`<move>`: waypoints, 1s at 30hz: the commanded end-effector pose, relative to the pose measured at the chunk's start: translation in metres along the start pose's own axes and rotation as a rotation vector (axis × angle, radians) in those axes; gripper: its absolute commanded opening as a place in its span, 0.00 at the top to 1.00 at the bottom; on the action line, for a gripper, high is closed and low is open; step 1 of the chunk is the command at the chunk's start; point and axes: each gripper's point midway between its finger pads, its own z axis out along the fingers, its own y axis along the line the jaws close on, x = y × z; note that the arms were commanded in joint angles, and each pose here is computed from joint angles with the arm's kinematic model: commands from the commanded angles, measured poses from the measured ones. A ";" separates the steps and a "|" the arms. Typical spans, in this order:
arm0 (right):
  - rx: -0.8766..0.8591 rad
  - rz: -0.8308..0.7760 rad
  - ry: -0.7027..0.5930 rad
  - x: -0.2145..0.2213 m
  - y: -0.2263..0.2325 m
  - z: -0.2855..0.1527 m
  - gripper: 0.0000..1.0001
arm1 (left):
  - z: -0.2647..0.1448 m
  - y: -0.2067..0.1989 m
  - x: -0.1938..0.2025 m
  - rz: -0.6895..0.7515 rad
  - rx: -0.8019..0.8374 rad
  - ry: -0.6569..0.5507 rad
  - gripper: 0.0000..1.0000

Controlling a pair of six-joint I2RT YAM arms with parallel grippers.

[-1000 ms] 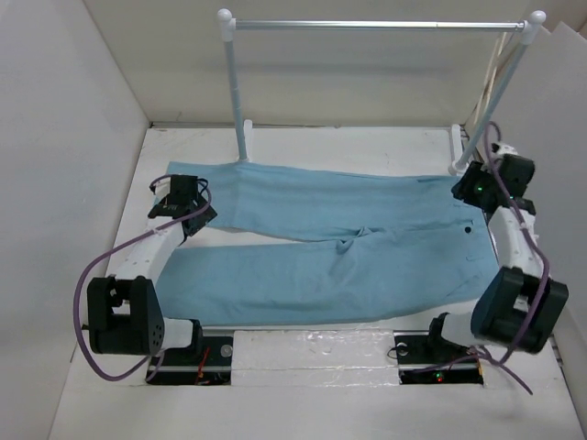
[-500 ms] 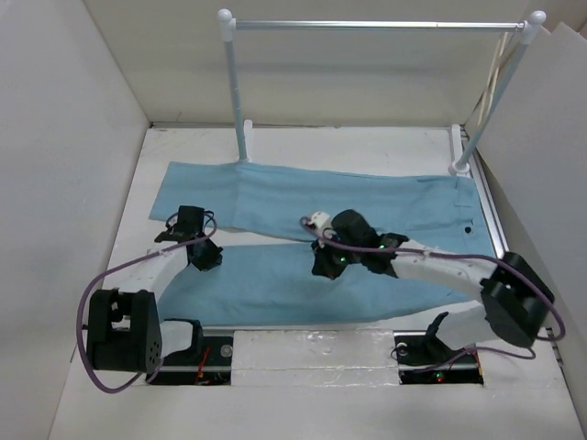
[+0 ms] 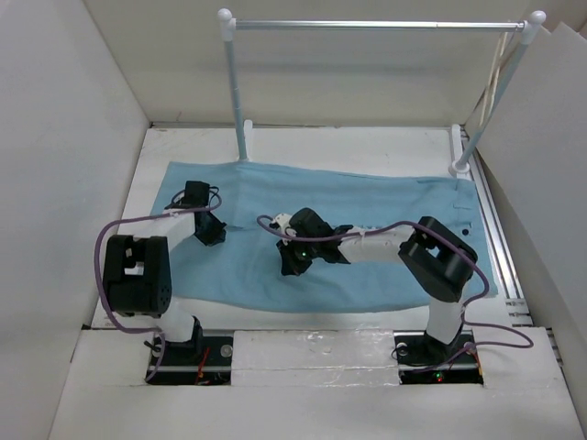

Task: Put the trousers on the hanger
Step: Flatten out the trousers at the center of the board.

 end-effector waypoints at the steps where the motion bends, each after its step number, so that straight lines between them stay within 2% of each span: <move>1: 0.112 -0.019 -0.050 -0.031 -0.032 0.003 1.00 | 0.015 0.012 -0.021 0.022 -0.126 -0.061 1.00; 4: 0.111 -0.040 -0.047 -0.046 -0.034 -0.001 1.00 | -0.003 0.001 -0.038 0.032 -0.121 -0.119 1.00; 5: 0.109 -0.049 -0.051 -0.050 -0.032 -0.005 0.97 | -0.010 0.001 -0.041 0.041 -0.119 -0.137 1.00; 6: 0.099 -0.077 -0.057 -0.054 -0.021 -0.013 0.86 | -0.022 0.001 -0.045 0.050 -0.108 -0.165 0.97; 8: 0.092 -0.100 -0.060 -0.055 -0.011 -0.023 0.75 | -0.034 0.000 -0.048 0.084 -0.086 -0.193 0.75; 9: 0.090 -0.103 -0.060 -0.054 -0.009 -0.029 0.64 | -0.041 0.010 -0.049 0.099 -0.112 -0.195 0.63; 11: 0.068 -0.125 -0.076 -0.056 0.005 -0.048 0.56 | -0.065 0.016 -0.062 0.100 -0.131 -0.279 0.52; 12: 0.058 -0.138 -0.062 -0.045 0.009 -0.053 0.48 | -0.074 0.023 -0.062 0.092 -0.158 -0.291 0.50; 13: 0.039 -0.150 -0.091 -0.049 0.017 -0.066 0.47 | -0.090 0.028 -0.069 0.065 -0.160 -0.352 0.50; 15: 0.014 -0.158 -0.076 -0.031 0.025 -0.074 0.46 | -0.104 0.047 -0.076 -0.033 -0.181 -0.388 0.50; 16: -0.003 -0.162 -0.091 -0.030 0.029 -0.080 0.48 | -0.107 0.054 -0.071 -0.109 -0.144 -0.385 0.51; 17: -0.019 -0.184 -0.124 -0.033 0.040 -0.093 0.55 | -0.108 0.062 -0.070 -0.161 -0.128 -0.382 0.52; 18: -0.026 -0.196 -0.122 -0.027 0.046 -0.097 0.75 | -0.106 0.082 -0.081 -0.266 -0.132 -0.399 0.52; 19: -0.019 -0.197 -0.106 -0.014 0.045 -0.099 0.84 | -0.098 0.096 -0.070 -0.319 -0.122 -0.366 0.52; 21: -0.019 -0.220 -0.142 -0.013 0.052 -0.117 1.00 | -0.093 0.127 -0.075 -0.445 -0.169 -0.367 0.51; 24: -0.015 -0.245 -0.163 -0.004 0.053 -0.133 1.00 | -0.091 0.150 -0.076 -0.564 -0.224 -0.336 0.50; 25: -0.008 -0.256 -0.148 0.002 0.051 -0.136 0.97 | -0.090 0.162 -0.076 -0.634 -0.230 -0.320 0.50; 26: 0.003 -0.248 -0.150 0.003 0.047 -0.140 0.92 | -0.088 0.170 -0.074 -0.673 -0.240 -0.315 0.50; 27: 0.003 -0.287 -0.159 0.003 0.047 -0.145 0.82 | -0.087 0.179 -0.073 -0.711 -0.260 -0.311 0.49; 30: 0.006 -0.284 -0.183 0.001 0.039 -0.158 0.72 | -0.079 0.191 -0.063 -0.769 -0.325 -0.280 0.49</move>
